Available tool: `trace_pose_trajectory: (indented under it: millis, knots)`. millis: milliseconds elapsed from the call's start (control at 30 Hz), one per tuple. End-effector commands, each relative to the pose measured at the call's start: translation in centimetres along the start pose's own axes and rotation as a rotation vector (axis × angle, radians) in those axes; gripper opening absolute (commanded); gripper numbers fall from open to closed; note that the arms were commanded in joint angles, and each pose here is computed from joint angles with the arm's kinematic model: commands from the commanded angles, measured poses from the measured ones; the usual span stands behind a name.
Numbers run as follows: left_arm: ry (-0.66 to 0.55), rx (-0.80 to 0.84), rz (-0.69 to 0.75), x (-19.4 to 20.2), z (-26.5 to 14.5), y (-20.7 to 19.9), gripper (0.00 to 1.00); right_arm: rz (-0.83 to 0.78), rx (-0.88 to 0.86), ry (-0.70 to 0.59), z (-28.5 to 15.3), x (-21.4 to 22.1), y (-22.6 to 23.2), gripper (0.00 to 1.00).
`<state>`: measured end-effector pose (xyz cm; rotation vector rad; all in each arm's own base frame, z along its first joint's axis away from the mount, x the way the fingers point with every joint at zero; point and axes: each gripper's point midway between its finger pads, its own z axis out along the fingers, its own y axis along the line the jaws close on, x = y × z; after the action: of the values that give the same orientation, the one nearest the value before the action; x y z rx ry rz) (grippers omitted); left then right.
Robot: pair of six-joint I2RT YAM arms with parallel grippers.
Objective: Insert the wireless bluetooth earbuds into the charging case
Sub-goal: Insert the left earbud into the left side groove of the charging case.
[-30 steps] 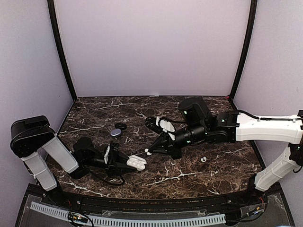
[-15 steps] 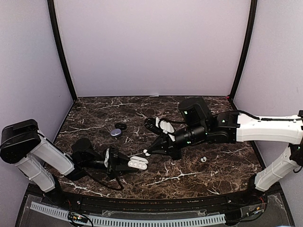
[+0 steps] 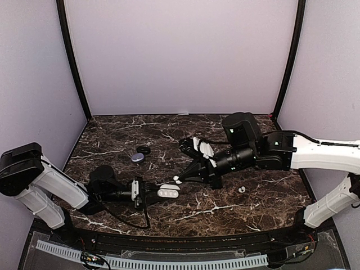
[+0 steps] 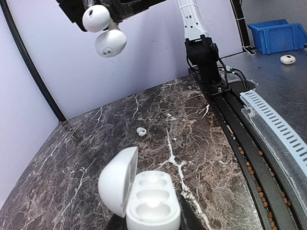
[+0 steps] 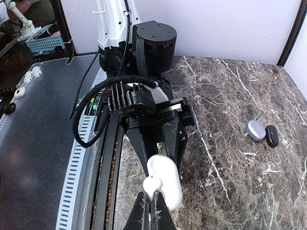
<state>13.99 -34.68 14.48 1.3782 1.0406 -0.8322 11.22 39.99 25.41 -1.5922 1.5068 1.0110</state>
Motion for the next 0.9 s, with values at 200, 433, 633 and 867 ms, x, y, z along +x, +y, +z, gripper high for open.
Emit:
trace_pose_trajectory:
  millis: [200,433,633,867]
  knots:
    - [-0.004,0.036,-0.094,-0.1,1.6,0.2,0.12,-0.082,0.049,0.098,2.1,1.1,0.5,0.0]
    - [-0.015,0.049,-0.133,0.0,1.7,0.0,0.12,-0.122,0.089,0.191,4.3,1.6,0.2,0.0]
    - [-0.013,0.046,-0.13,-0.1,1.4,-0.1,0.12,-0.143,0.117,0.251,5.3,2.3,-0.1,0.0]
    - [-0.011,0.051,-0.125,-0.1,1.4,-0.2,0.13,-0.166,0.142,0.339,6.0,3.6,-0.3,0.0]
